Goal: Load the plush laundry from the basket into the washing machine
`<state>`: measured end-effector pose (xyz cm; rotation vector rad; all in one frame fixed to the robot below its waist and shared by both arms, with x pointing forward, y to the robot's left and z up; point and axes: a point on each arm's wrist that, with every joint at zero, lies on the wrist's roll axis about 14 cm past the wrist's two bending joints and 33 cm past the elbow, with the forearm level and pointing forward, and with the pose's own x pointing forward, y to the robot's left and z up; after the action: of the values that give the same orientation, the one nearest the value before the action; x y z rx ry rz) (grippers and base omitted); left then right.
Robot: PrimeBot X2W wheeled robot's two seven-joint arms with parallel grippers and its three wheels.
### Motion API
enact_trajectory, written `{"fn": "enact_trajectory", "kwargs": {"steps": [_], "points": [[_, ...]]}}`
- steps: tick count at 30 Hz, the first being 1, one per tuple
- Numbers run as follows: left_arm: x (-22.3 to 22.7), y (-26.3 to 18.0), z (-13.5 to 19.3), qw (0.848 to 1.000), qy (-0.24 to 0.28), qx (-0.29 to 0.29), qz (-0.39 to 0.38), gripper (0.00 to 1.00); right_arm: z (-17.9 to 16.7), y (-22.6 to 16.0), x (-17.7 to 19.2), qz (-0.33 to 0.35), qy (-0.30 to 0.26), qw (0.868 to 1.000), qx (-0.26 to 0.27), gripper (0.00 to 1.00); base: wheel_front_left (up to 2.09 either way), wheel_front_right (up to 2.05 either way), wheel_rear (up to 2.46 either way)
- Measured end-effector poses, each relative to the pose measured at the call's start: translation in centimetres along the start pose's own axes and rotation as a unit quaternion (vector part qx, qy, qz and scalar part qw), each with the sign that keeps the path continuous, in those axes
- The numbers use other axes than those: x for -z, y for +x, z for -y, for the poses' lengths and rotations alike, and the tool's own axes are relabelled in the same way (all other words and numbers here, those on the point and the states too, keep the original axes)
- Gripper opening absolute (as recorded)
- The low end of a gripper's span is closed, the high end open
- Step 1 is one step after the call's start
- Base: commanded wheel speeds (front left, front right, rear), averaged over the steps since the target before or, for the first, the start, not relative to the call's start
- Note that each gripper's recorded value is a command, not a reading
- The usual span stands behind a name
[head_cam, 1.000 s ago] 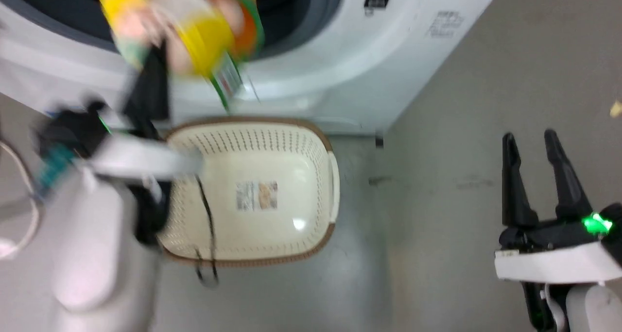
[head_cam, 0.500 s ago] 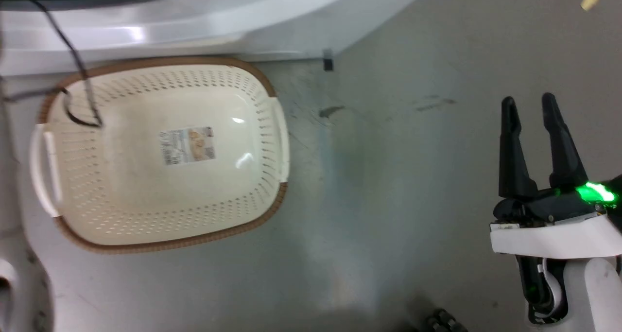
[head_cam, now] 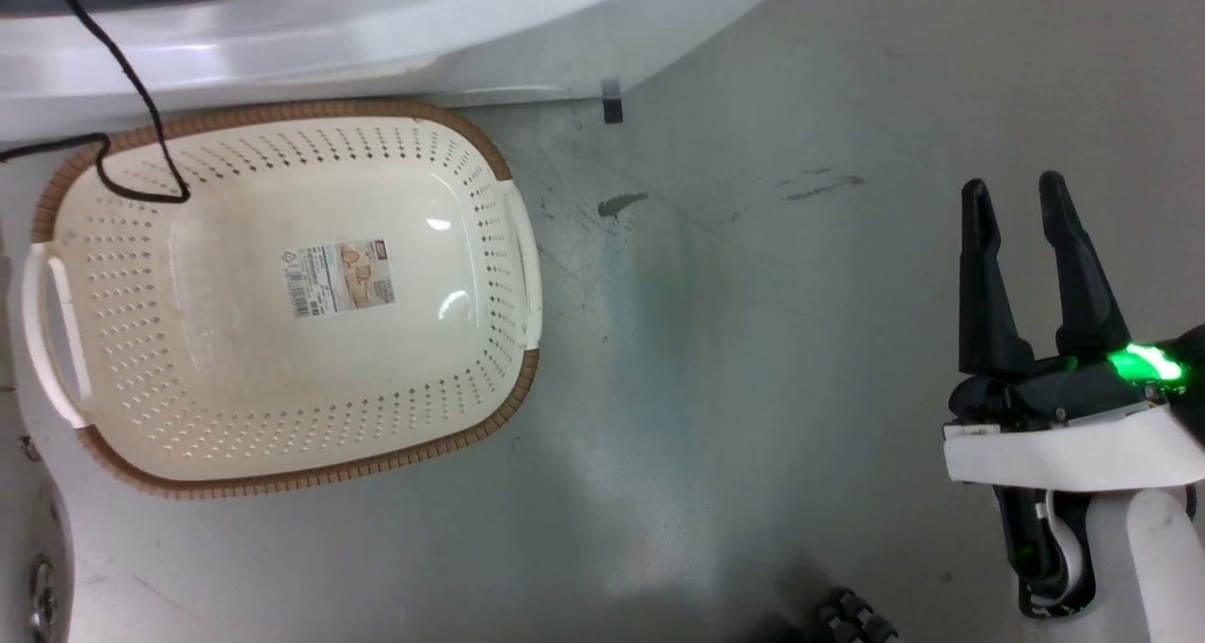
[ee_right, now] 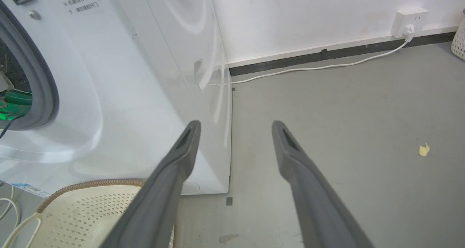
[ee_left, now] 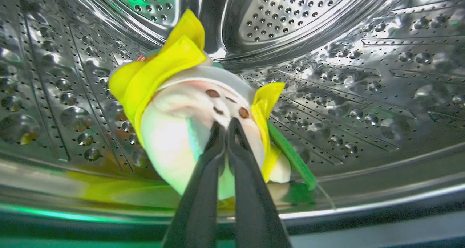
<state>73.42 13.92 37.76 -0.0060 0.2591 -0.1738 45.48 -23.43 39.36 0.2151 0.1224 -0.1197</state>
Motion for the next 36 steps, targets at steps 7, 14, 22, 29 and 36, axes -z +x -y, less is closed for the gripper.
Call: {"fn": "enact_trajectory", "kwargs": {"steps": [7,14,22,29,36], "points": [[-1.2,-2.3,1.0,0.999,0.019,0.019,0.018,1.0,-0.3,-0.1,-2.7,0.034,-0.005,0.999,-0.005,1.0,0.0,0.0,0.0],[-3.0,-6.5,2.0,0.997,0.017,0.032,0.064,1.0,-0.7,-1.3,-5.9,0.071,-0.012,0.997,-0.009,1.0,0.0,0.0,0.0],[-7.3,-15.5,4.6,0.986,-0.02,0.056,0.154,1.0,-2.1,-4.3,-10.0,0.119,-0.018,0.992,-0.026,1.0,0.0,0.0,0.0],[-9.3,-24.4,5.1,0.976,-0.028,0.041,0.213,1.0,-3.4,-6.6,-12.0,0.146,-0.015,0.988,-0.045,1.0,0.0,0.0,0.0],[-6.6,-31.3,2.9,0.977,-0.056,-0.033,0.201,1.0,-5.4,-8.4,-13.3,0.164,-0.02,0.983,-0.075,1.0,0.0,0.0,0.0]]}}
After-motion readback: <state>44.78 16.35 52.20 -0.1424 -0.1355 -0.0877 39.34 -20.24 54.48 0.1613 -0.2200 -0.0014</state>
